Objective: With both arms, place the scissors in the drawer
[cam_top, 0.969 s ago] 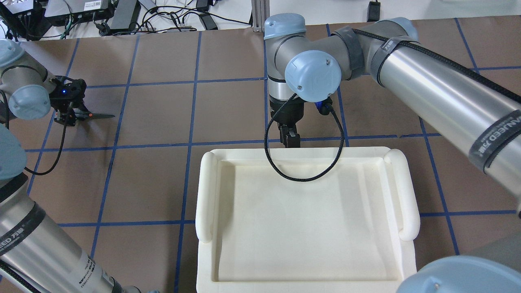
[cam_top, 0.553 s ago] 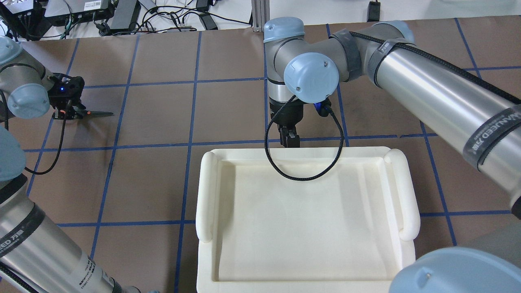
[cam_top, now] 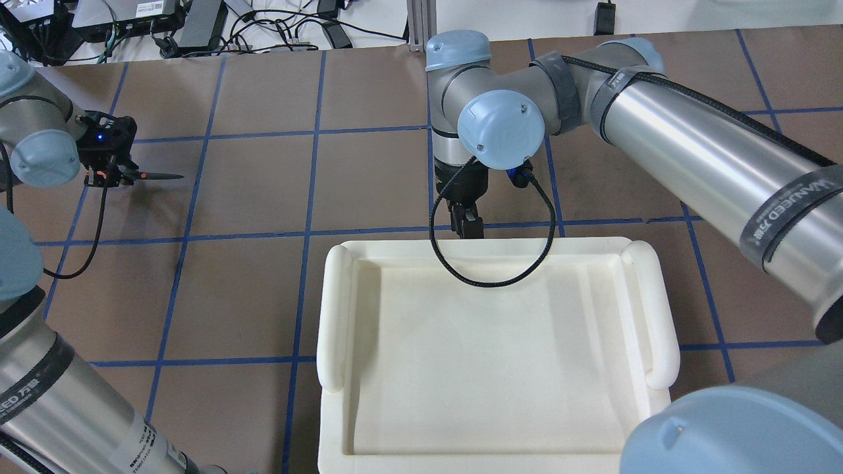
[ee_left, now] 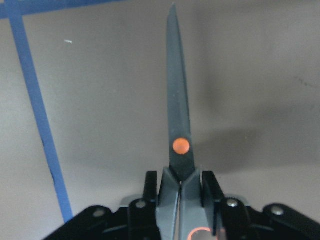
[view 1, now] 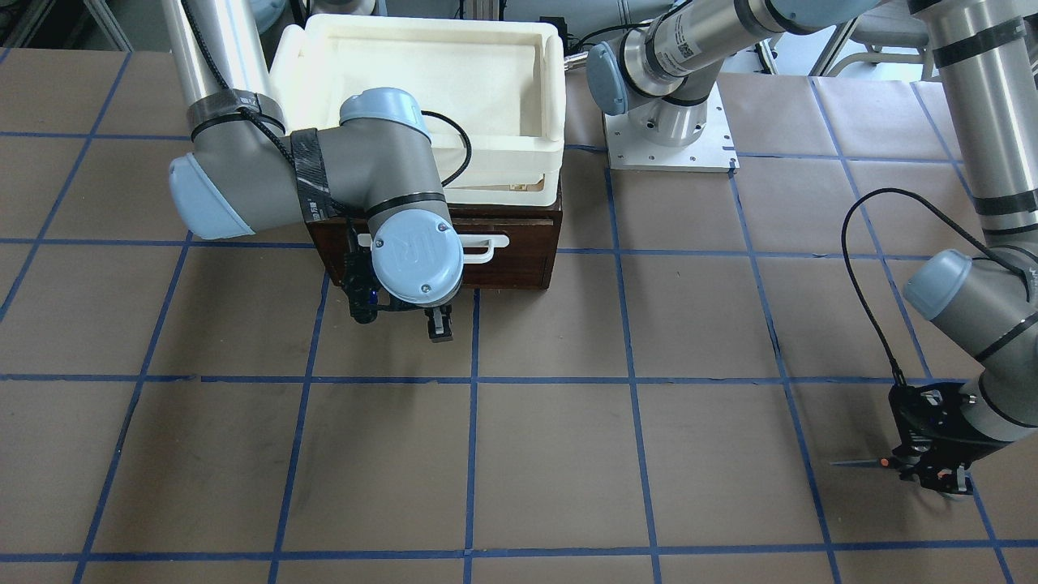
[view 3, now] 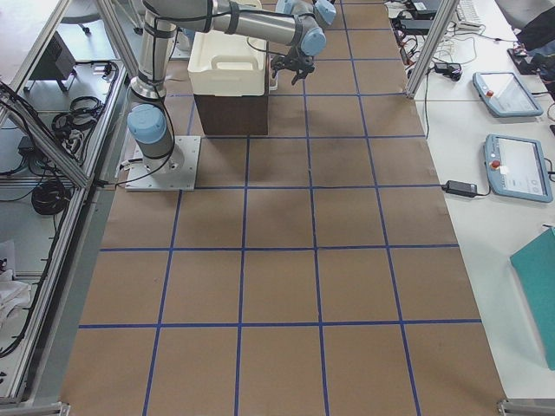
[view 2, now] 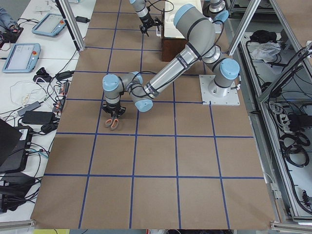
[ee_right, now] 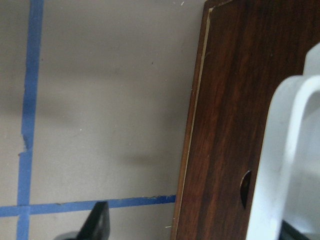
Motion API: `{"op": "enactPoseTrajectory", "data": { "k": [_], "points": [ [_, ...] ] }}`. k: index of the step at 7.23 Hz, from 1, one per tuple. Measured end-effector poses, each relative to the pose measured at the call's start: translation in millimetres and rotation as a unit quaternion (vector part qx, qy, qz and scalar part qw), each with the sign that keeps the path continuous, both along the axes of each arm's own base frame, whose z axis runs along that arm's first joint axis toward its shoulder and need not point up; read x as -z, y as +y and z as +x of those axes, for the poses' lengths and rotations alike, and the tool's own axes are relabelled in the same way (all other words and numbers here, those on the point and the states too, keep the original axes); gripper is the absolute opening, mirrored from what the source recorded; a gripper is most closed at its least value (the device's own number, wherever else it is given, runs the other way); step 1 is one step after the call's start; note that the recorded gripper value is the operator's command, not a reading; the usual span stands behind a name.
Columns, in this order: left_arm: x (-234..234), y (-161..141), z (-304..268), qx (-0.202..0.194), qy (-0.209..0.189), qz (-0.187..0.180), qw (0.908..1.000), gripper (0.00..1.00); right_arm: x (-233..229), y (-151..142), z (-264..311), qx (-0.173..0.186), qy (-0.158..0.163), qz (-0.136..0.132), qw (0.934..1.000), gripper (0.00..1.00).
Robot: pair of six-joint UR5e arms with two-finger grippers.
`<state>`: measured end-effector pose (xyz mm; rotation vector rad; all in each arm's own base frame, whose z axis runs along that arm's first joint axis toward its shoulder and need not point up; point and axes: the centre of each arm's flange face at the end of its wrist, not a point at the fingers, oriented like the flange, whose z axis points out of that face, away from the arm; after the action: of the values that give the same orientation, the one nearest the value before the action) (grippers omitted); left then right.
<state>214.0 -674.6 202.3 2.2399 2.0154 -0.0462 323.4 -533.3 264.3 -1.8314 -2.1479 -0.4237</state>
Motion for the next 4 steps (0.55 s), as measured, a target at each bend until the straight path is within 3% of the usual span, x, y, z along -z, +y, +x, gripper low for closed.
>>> {"op": "enactPoseTrajectory", "data": {
  "k": [4],
  "points": [
    [-62.9, 1.4, -64.7, -0.006, -0.003, -0.014, 0.9999, 0.12, -19.7, -19.1, 4.2, -0.018, -0.02, -0.042, 0.9988, 1.0]
  ]
}}
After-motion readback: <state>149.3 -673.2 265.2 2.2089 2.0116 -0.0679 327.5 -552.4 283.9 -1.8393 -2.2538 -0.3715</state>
